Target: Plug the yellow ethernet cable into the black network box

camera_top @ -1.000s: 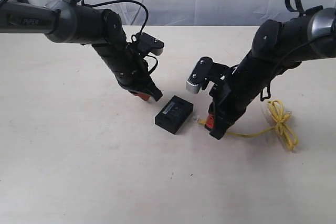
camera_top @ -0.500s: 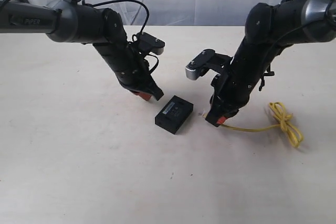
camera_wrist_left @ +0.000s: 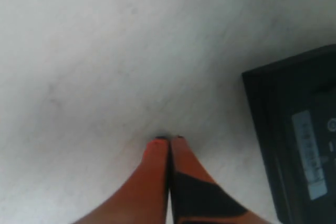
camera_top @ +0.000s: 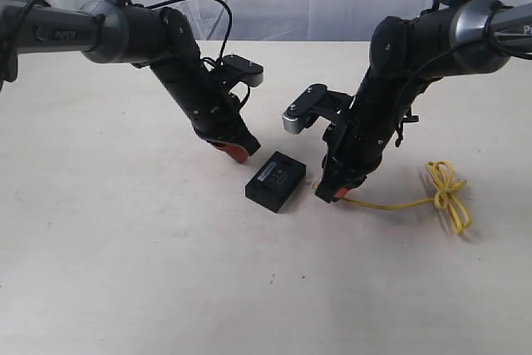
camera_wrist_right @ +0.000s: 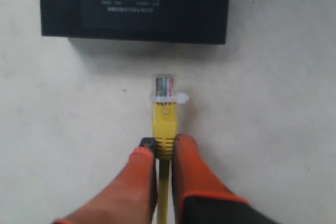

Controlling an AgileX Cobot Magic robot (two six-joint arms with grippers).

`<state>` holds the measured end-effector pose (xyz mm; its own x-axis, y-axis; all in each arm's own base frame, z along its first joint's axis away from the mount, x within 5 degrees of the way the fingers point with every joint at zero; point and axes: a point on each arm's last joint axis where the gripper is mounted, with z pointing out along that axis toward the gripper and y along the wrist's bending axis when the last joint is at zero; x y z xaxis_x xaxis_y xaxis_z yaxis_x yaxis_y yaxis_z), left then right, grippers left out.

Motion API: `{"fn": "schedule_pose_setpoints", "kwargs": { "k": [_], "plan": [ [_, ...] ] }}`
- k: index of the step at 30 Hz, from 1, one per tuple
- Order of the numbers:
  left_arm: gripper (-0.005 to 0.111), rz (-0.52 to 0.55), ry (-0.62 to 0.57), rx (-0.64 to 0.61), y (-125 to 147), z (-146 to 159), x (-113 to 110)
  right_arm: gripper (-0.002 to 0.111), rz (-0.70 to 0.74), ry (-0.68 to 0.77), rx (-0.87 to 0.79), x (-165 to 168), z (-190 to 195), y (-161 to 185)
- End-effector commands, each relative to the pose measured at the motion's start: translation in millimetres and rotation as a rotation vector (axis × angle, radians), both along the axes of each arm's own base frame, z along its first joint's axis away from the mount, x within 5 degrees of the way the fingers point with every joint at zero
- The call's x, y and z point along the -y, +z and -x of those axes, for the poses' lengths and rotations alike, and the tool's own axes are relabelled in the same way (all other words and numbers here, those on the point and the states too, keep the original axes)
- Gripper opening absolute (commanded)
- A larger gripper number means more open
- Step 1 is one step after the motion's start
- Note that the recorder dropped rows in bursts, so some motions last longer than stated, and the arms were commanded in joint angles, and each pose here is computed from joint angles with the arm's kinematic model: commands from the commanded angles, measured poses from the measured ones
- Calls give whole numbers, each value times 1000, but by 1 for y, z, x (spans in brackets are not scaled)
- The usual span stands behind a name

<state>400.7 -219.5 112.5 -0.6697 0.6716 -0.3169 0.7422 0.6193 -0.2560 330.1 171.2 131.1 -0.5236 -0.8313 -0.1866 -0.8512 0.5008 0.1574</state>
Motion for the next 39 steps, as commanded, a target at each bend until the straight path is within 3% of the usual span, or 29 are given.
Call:
{"fn": "schedule_pose_setpoints", "kwargs": {
  "k": [1,19,39],
  "plan": [
    [0,19,-6,-59,-15,4,4,-1,-1,12,16,0,-2,1],
    [0,84,-47,-196,-14,16,9,-1,-30,0,28,-6,-8,-15],
    [0,89,-59,-172,-16,14,10,-1,-55,-17,21,-8,-8,-14]
  ]
}}
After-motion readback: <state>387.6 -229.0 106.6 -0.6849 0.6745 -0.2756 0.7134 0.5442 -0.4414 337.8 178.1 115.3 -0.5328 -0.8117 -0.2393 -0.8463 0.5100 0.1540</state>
